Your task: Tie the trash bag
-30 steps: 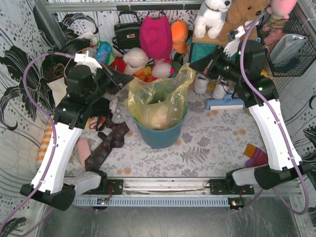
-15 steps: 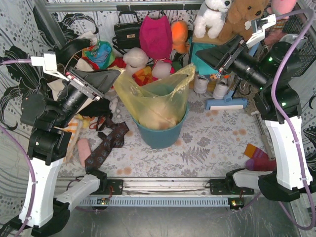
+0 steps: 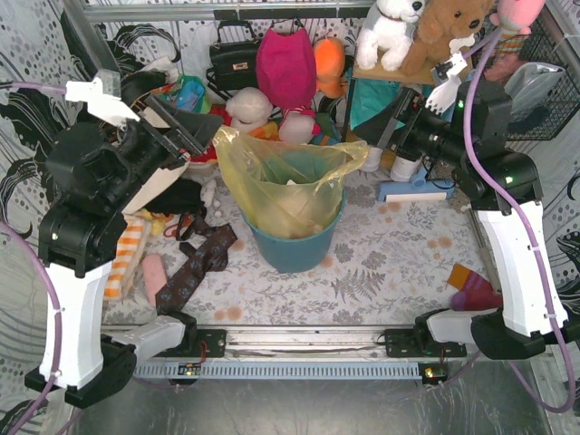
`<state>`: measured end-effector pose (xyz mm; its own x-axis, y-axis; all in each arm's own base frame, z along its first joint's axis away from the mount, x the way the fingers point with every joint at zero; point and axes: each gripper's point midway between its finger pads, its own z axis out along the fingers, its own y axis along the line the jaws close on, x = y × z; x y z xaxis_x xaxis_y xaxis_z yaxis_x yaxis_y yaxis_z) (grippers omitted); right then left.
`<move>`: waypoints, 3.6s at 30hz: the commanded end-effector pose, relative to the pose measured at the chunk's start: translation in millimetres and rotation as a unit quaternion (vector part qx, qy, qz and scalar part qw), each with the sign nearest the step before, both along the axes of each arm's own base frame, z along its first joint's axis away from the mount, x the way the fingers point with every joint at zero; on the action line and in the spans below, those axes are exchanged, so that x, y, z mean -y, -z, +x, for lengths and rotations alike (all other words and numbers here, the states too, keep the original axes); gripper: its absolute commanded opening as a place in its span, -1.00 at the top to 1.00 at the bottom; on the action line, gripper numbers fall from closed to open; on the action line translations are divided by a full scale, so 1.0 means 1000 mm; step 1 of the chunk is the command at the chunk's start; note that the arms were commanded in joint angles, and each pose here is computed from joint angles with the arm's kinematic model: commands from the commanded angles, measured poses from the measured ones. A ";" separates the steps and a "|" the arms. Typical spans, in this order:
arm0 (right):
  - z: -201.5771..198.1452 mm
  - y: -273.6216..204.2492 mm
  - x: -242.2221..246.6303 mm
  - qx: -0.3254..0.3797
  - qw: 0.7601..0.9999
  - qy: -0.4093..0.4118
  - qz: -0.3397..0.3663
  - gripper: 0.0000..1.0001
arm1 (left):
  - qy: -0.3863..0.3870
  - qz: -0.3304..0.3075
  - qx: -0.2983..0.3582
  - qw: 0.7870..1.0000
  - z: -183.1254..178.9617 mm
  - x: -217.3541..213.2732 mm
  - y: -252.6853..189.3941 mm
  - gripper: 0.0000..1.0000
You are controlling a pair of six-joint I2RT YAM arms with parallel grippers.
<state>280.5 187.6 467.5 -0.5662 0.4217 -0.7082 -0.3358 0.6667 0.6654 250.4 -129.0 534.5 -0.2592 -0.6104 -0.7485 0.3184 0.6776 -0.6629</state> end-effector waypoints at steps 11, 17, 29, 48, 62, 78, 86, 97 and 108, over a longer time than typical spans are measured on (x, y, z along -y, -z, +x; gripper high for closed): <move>-0.015 0.045 -0.014 -0.048 0.997 -0.048 0.022 -0.67 | 0.161 0.002 -0.080 0.984 0.002 0.056 0.037 -0.74; -0.002 0.038 -0.033 -0.029 0.994 -0.080 0.071 -0.31 | 0.172 0.019 -0.085 0.981 -0.015 0.053 0.039 -0.52; -0.013 -0.095 -0.030 0.144 0.977 -0.092 0.125 1.00 | 0.168 -0.008 -0.001 0.986 -0.018 0.051 -0.011 0.68; -0.009 -0.055 -0.031 0.108 0.984 -0.081 0.112 1.00 | 0.209 -0.082 0.014 0.974 -0.007 0.070 -0.009 1.00; -0.012 -0.073 -0.028 0.126 0.983 -0.074 0.109 1.00 | 0.244 -0.099 0.067 0.962 -0.025 0.073 -0.057 1.00; -0.008 -0.080 -0.052 0.123 0.980 -0.105 0.117 1.00 | 0.223 -0.058 0.028 0.973 -0.005 0.074 -0.024 1.00; -0.014 -0.073 -0.065 0.117 0.981 -0.117 0.097 1.00 | 0.204 -0.055 0.030 0.977 -0.006 0.067 -0.018 1.00; -0.001 0.006 -0.061 0.047 0.993 -0.081 0.069 1.00 | 0.191 -0.047 -0.045 0.979 0.009 0.070 0.060 1.00; -0.014 -0.066 -0.057 0.119 0.985 -0.092 0.087 1.00 | 0.193 -0.049 0.060 0.978 -0.008 0.063 -0.019 1.00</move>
<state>269.8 244.6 526.1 -0.5023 0.4575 -0.7337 -0.5680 0.4652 0.6789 252.1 -194.6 530.7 -0.4717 -0.5363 -0.6999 0.5439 0.4478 -0.7097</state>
